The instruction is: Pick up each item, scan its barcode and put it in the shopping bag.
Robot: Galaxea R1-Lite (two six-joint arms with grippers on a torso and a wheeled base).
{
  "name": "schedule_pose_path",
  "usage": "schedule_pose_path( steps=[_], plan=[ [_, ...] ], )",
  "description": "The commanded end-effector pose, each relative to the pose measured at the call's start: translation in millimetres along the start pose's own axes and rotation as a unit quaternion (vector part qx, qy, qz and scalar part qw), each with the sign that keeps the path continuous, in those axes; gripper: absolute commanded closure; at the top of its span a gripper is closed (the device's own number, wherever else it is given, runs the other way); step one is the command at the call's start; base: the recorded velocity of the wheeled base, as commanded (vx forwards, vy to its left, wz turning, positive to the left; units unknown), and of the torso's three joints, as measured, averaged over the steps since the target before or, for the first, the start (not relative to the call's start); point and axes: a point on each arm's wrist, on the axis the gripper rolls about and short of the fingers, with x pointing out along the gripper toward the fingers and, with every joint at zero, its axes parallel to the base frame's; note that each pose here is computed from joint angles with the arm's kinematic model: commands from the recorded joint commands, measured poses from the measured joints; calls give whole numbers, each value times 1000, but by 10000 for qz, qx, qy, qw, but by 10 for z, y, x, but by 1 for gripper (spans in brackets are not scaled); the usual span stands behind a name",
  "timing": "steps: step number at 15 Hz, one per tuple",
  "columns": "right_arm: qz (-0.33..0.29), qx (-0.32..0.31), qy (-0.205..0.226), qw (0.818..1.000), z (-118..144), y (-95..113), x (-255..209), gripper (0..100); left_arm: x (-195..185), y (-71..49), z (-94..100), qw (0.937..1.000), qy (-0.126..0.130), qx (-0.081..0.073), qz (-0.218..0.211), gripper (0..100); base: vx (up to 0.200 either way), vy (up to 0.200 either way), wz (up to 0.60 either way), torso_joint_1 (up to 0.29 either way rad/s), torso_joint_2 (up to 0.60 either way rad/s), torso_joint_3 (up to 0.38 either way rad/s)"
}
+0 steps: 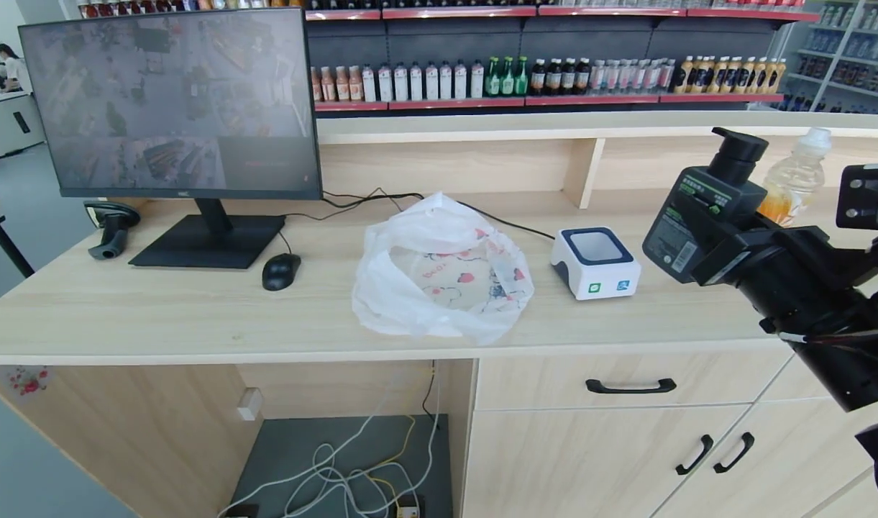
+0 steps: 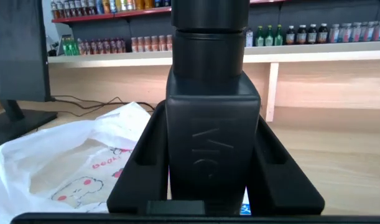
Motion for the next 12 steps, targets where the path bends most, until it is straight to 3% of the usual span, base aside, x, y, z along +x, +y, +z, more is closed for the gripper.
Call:
schedule_pose_path(
  steps=[1, 10, 12],
  plan=[
    [21, 4, 21, 10000, -14, 9, 11, 100, 0, 0, 0, 10000, -3, -3, -7, 0, 0, 0, 0, 0, 0, 0],
    [85, 21, 53, 9999, -44, 46, 35, 100, 0, 0, 0, 10000, -3, -3, 1, 0, 0, 0, 600, -1, 2, 0],
    [70, 11, 168, 9998, -128, 44, 75, 100, 0, 0, 0, 10000, -3, -3, -7, 0, 0, 0, 0, 0, 0, 0]
  ],
)
